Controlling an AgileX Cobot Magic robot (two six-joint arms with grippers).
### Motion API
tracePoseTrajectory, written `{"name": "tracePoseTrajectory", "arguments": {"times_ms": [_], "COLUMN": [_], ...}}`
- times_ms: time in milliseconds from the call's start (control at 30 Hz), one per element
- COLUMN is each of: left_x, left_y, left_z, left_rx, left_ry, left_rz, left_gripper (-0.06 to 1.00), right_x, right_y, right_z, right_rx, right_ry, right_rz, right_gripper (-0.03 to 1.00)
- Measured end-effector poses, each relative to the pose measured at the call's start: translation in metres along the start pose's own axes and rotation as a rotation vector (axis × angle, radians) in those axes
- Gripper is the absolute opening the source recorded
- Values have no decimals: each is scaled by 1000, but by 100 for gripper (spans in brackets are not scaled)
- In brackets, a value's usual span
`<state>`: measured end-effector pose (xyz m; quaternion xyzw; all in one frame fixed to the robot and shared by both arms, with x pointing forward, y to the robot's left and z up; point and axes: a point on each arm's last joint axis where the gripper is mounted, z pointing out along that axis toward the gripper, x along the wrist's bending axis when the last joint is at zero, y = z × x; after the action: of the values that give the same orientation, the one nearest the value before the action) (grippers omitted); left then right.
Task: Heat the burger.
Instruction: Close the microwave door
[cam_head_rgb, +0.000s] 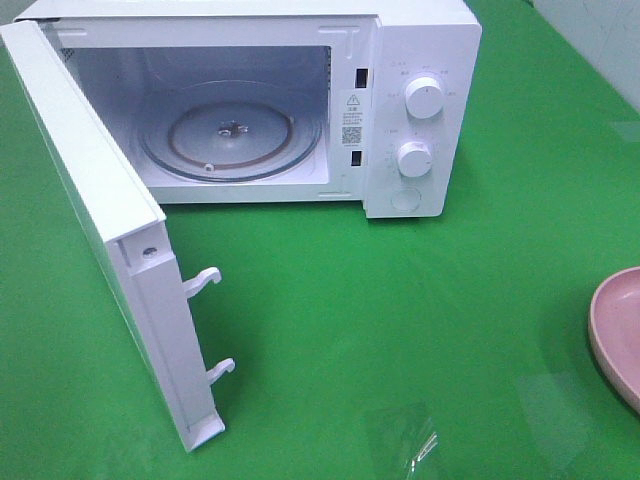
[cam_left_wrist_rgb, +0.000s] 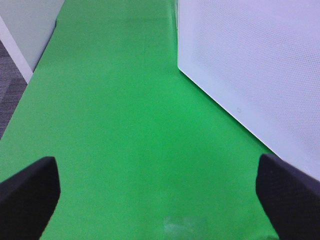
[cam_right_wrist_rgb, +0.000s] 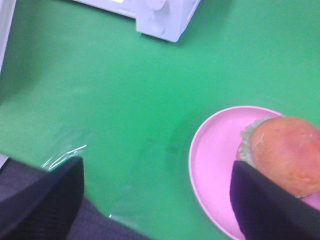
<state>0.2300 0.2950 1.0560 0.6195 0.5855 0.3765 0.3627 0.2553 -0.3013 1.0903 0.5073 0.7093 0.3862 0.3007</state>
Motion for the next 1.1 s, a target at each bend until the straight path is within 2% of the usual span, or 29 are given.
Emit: {"name": "tracePoseTrajectory", "arguments": {"times_ms": [67,133,367,500,1100], "left_x": [0,0,0,0,0], "left_y": [0,0,0,0,0], "left_z": [0,0,0,0,0], "left_rx": [0,0,0,0,0], "left_ry": [0,0,0,0,0], "left_rz": [0,0,0,0,0], "left_gripper": [99,99,99,99,99], "right_x": [0,-1,2,3,4], "right_y": [0,-8,-25,-37,-37], "right_z": [0,-1,1,2,2], "right_rx": [0,-61,-87,-137,-155], "right_ry": [0,-59,-123,-182,-206], "right_rz": [0,31,80,112,126], "right_gripper": [76,76,76,76,76]}}
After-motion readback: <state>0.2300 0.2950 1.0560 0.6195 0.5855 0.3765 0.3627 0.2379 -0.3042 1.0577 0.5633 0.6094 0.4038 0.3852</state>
